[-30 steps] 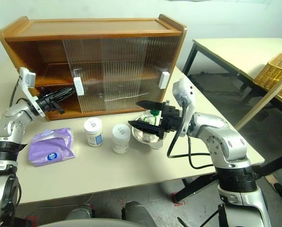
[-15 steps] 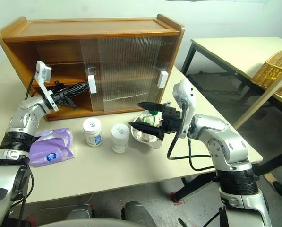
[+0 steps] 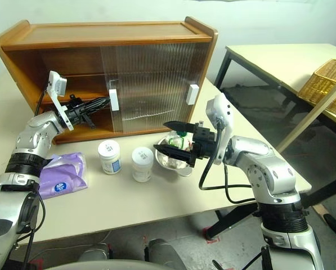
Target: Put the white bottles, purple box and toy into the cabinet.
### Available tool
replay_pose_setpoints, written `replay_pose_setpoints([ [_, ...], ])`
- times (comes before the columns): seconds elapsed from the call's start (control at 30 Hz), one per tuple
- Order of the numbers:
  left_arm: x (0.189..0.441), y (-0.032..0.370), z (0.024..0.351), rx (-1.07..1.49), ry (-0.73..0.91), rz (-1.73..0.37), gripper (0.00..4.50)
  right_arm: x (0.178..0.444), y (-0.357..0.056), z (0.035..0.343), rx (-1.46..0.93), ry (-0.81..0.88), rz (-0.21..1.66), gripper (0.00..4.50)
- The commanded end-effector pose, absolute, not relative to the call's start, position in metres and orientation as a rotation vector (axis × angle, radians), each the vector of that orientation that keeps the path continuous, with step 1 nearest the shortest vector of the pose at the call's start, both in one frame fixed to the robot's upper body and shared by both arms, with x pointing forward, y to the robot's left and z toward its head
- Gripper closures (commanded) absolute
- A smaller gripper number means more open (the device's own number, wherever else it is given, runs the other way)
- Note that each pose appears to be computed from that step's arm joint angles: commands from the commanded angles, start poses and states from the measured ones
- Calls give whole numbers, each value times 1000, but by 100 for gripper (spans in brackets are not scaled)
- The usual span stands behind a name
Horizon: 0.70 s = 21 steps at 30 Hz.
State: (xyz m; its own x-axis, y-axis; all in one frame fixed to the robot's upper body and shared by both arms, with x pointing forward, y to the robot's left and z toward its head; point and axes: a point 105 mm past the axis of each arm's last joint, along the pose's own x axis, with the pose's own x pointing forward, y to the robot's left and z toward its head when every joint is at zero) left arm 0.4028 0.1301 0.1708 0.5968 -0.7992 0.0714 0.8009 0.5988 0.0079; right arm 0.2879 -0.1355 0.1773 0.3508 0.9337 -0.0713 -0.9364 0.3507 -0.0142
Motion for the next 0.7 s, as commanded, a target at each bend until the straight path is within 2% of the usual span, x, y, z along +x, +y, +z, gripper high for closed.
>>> replay_pose_setpoints([
  [0.03, 402, 125, 170, 0, -65, -947, 448, 285, -133, 183, -52, 38, 1234, 0],
  [0.43, 394, 140, 184, 16, -102, -930, 448, 285, -133, 183, -44, 26, 1272, 0],
  [0.7, 379, 158, 190, 35, -100, -905, 448, 285, -135, 185, 21, -9, 1289, 0],
])
